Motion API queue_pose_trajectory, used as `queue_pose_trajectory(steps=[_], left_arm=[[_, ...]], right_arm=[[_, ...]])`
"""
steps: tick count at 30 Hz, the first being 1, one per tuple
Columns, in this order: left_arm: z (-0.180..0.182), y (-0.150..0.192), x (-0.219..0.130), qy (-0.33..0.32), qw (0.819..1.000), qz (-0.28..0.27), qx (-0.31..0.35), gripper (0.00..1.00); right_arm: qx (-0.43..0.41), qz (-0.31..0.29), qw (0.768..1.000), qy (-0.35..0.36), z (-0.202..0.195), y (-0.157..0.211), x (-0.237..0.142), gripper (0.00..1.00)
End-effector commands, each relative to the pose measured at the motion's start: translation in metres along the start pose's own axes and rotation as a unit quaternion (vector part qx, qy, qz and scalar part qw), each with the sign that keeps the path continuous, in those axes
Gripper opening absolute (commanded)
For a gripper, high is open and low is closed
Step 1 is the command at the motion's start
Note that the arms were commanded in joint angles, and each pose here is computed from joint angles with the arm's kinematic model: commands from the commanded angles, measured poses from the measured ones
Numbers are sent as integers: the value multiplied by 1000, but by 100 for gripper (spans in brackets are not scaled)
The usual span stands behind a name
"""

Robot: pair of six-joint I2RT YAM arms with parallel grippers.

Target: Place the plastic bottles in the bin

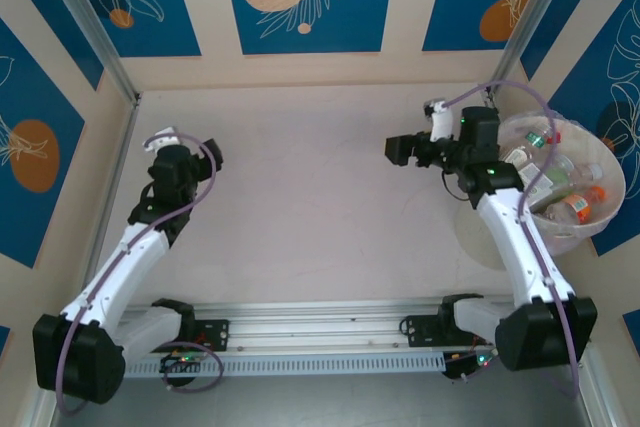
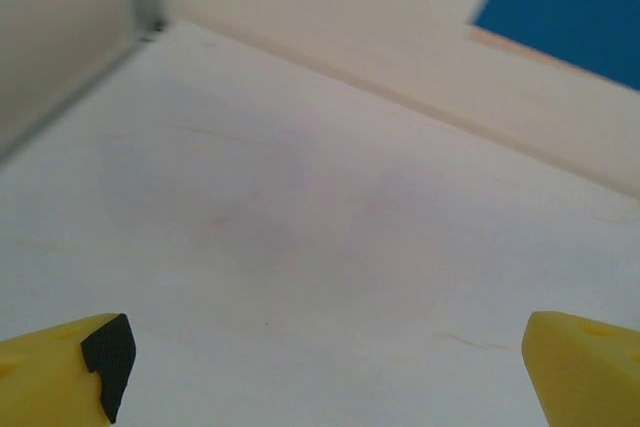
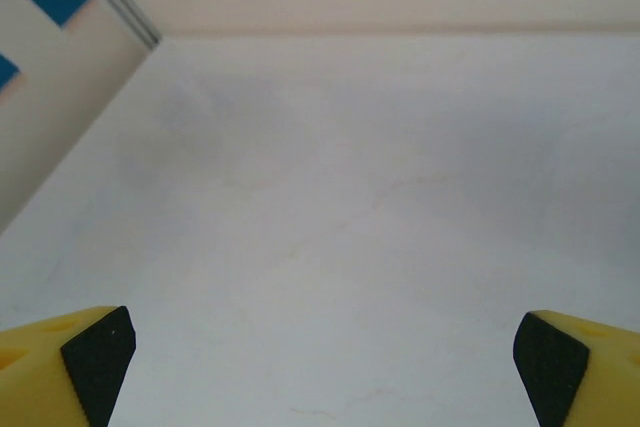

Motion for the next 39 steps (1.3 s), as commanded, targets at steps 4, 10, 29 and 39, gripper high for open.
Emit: queue_pose_trajectory(steps=[4, 10, 29, 39], left_arm=[[73, 6, 11, -138, 987, -67, 55, 100], [92, 42, 40, -126, 988, -36, 85, 100], [34, 104, 83, 103, 979, -27, 176, 100], [36, 105, 91, 30, 979, -26, 201, 100]], right_arm=[[-50, 2, 998, 41, -40, 41, 44, 99], [-47, 63, 996, 47, -66, 98, 78, 99], [-42, -6, 994, 96, -106, 115, 84, 99], [-59, -124, 981, 134, -118, 125, 68, 99]])
Point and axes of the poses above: each hand's point on the last joint's axis, 136 mm out from that joint toward the fingers, its own x axis out along the fingers, its own z axis along the line the jaws close on, y = z × x, the point moved 1 cm from there along -x, back along the fingers, and after that the axes turned 4 degrees about -x, right-handed, at the moved point
